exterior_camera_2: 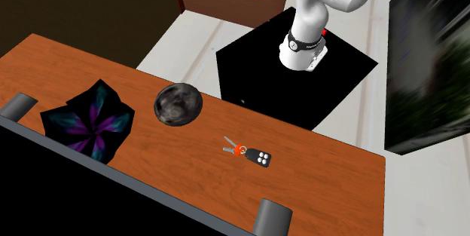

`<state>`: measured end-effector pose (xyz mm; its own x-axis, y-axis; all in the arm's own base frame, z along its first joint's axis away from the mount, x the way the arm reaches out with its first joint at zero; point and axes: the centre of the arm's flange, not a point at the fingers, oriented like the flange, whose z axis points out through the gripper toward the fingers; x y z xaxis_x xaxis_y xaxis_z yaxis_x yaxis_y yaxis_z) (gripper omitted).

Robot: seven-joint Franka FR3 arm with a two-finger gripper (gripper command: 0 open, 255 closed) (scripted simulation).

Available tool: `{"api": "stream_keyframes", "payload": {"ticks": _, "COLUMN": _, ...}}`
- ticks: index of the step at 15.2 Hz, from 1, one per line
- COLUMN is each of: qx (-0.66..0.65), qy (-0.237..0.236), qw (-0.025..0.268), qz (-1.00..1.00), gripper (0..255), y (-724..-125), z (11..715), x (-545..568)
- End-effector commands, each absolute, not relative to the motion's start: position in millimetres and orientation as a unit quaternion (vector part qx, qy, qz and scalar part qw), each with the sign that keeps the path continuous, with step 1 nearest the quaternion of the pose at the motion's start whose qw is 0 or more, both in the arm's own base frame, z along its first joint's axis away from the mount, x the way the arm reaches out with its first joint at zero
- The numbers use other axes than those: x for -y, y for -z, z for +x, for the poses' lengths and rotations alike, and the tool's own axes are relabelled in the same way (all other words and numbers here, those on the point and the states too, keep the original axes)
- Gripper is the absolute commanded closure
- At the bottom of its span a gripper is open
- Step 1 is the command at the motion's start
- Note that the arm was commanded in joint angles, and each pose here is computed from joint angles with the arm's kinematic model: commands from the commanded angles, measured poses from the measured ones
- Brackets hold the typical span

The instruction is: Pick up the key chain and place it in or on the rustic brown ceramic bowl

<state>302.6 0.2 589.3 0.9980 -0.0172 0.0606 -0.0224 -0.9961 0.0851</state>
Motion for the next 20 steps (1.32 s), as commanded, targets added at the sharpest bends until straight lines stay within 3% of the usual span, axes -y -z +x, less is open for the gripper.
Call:
{"api": "stream_keyframes", "payload": {"ticks": 1, "qx": 0.010, "qy": -0.030, "qw": 0.043, "qz": 0.999, "gripper": 0, "y": -589.3, "z": 302.6, "x": -0.2}}
{"api": "stream_keyframes", "payload": {"ticks": 20, "qx": 0.031, "qy": -0.016, "qw": 0.009, "qz": 0.999, "gripper": 0, "y": -437.7, "z": 408.0, "x": -161.2}}
